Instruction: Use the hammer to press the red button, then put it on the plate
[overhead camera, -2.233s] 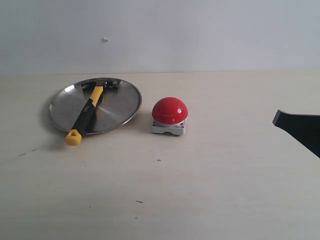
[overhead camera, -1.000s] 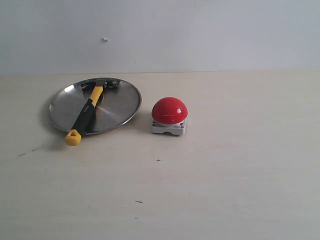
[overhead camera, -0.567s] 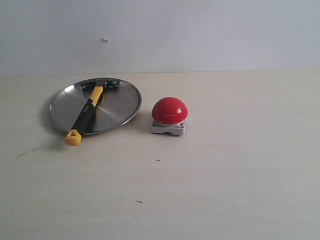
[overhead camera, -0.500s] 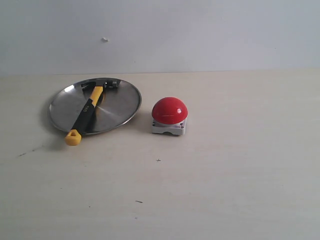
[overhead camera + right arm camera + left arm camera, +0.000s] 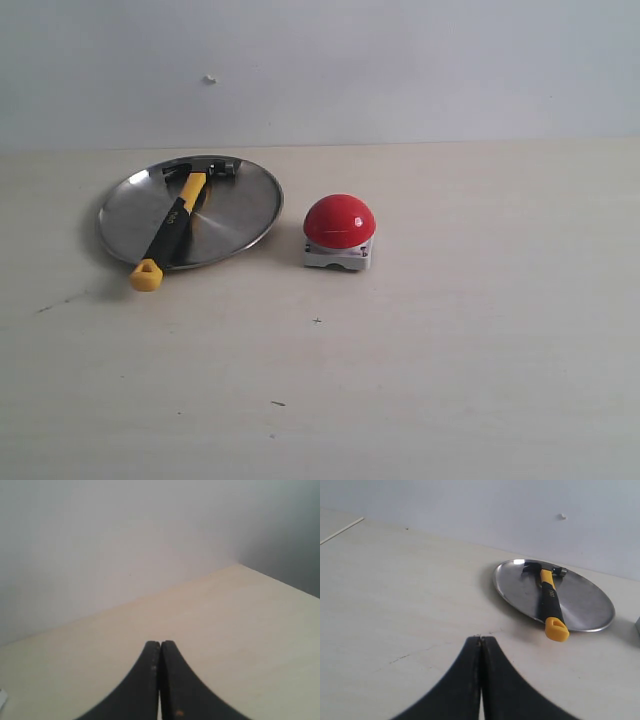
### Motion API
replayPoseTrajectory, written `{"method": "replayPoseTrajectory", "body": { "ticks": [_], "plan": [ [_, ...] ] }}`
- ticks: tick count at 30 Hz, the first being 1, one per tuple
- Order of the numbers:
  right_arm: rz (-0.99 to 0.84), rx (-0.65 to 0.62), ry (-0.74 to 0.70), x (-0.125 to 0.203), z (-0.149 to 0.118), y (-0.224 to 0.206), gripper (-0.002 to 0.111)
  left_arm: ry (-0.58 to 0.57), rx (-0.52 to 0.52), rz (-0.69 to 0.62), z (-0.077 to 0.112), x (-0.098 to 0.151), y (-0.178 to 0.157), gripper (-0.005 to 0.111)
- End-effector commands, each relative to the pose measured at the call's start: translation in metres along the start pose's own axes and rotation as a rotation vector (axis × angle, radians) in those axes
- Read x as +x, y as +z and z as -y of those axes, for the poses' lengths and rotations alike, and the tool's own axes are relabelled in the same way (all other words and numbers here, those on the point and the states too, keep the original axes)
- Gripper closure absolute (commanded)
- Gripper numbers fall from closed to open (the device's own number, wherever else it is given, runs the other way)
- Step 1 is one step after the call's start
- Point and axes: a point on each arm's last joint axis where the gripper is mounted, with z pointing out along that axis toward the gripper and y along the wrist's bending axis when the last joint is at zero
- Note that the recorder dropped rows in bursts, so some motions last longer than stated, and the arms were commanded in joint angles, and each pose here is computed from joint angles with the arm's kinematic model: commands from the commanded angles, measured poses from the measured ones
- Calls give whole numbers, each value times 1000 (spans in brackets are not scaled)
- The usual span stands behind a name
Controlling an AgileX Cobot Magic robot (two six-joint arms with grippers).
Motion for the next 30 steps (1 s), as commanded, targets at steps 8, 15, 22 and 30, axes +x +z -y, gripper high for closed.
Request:
{"method": "replayPoseTrajectory", "body": {
  "ticks": [8, 15, 22, 30],
  "plan": [
    [-26, -20, -175, 6, -1, 1, 108, 1, 4, 4, 0, 1, 0, 107],
    [-53, -12, -175, 10, 0, 1, 108, 1, 4, 4, 0, 1, 0, 107],
    [-45, -28, -203, 26, 2, 7, 108, 1, 4, 4, 0, 1, 0, 107],
    [-58, -25, -254, 27, 3, 7, 108, 1, 4, 4, 0, 1, 0, 107]
  ]
}}
